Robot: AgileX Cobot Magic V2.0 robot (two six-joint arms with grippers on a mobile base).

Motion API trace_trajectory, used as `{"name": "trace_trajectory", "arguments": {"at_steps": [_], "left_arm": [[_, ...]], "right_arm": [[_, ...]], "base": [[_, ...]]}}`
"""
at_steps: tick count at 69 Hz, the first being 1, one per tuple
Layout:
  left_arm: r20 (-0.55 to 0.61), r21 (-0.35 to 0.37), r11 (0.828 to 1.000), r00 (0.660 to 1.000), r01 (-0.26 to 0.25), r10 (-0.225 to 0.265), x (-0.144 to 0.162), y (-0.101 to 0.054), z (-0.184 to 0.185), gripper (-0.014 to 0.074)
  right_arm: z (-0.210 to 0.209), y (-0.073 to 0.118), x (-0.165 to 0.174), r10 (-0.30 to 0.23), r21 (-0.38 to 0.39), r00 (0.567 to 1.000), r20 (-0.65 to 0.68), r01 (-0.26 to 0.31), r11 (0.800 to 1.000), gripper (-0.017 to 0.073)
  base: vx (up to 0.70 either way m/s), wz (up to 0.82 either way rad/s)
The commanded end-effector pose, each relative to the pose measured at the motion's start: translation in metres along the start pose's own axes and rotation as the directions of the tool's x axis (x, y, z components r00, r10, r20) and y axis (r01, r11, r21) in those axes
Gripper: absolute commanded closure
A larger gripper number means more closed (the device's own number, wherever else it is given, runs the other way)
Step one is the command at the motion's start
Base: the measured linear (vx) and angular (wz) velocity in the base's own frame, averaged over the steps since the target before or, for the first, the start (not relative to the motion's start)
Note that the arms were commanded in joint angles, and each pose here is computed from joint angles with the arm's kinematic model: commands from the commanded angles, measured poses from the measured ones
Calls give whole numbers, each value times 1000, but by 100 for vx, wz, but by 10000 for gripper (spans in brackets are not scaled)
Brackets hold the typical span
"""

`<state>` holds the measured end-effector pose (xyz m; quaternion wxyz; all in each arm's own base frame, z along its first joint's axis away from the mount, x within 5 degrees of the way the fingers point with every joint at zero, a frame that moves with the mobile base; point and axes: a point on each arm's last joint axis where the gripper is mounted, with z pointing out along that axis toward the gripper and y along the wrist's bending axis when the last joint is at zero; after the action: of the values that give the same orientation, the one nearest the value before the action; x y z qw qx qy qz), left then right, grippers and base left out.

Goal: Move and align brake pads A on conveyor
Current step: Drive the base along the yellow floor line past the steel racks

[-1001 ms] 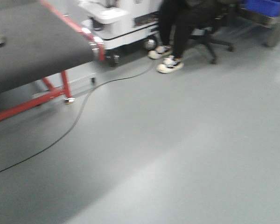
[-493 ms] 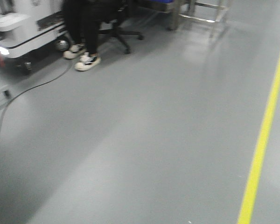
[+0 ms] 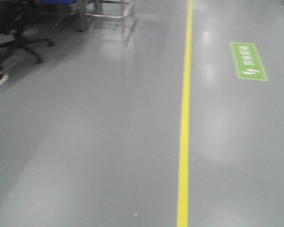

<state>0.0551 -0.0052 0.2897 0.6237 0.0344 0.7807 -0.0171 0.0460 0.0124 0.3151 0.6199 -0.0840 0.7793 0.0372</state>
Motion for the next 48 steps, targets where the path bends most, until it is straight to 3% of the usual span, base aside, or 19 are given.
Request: {"name": "trace_trajectory", "arguments": {"at_steps": [1,24,48], "left_arm": [[77,1,1000,997,8,-8,-13,0,-1,161],[77,1,1000,997,8,-8,-13,0,-1,161],[77,1,1000,997,8,-8,-13,0,-1,161]], "right_arm": [[-2,-2,-14,-6,20,996,87,5,1000,76],[-2,-2,-14,-5,19,996,87,3,1000,76],[-2,-2,-14,-5,19,996,87,3,1000,76]], "base": [[10,-74],[15,-51],[31,-4]]}}
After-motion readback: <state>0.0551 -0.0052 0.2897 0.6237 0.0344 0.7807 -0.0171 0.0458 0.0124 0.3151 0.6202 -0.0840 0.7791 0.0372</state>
